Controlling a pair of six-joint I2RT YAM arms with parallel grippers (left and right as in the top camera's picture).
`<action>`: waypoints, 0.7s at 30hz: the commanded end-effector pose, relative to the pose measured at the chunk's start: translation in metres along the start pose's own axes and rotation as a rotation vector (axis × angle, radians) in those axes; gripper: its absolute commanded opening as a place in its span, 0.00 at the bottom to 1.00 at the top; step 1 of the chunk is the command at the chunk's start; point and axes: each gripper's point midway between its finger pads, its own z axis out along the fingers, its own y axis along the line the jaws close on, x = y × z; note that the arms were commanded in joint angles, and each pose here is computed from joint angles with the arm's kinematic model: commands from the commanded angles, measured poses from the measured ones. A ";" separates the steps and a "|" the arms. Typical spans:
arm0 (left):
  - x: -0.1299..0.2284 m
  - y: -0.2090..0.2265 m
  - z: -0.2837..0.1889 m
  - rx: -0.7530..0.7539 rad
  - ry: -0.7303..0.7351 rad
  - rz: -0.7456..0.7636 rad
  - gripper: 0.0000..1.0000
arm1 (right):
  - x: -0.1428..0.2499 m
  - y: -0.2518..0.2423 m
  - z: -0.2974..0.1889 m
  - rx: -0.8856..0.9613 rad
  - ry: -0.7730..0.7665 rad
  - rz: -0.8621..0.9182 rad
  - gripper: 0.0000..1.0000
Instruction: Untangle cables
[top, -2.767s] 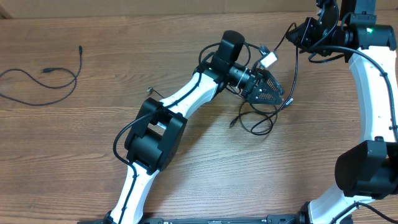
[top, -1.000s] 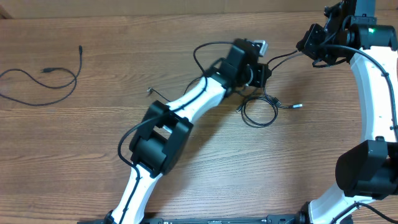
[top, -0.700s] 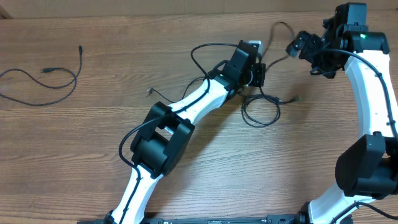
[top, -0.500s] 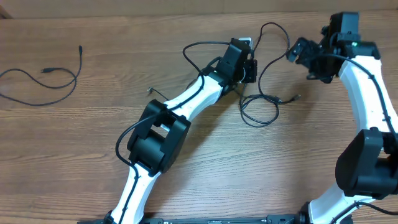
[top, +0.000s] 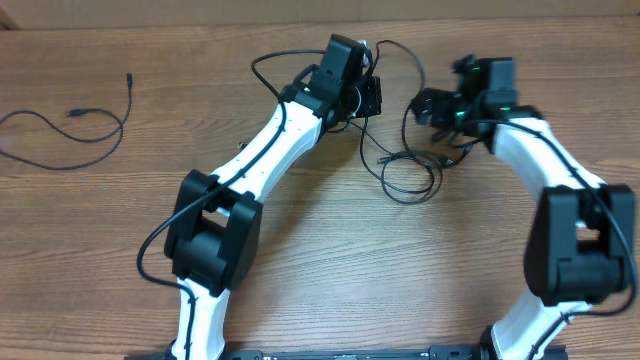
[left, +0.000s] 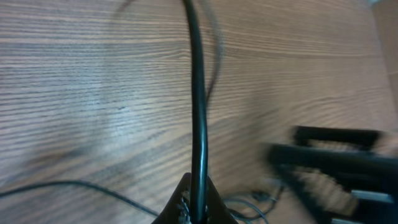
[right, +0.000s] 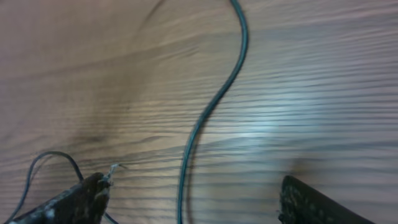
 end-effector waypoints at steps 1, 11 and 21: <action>-0.001 -0.018 -0.020 0.047 0.012 0.025 0.04 | 0.026 0.004 0.027 0.042 0.060 -0.053 0.83; -0.014 -0.046 -0.079 0.113 -0.023 0.144 0.04 | 0.062 0.021 0.060 0.025 0.145 -0.033 0.52; -0.009 -0.018 -0.097 0.044 0.030 0.085 0.04 | 0.073 0.038 0.067 -0.072 0.196 0.036 0.04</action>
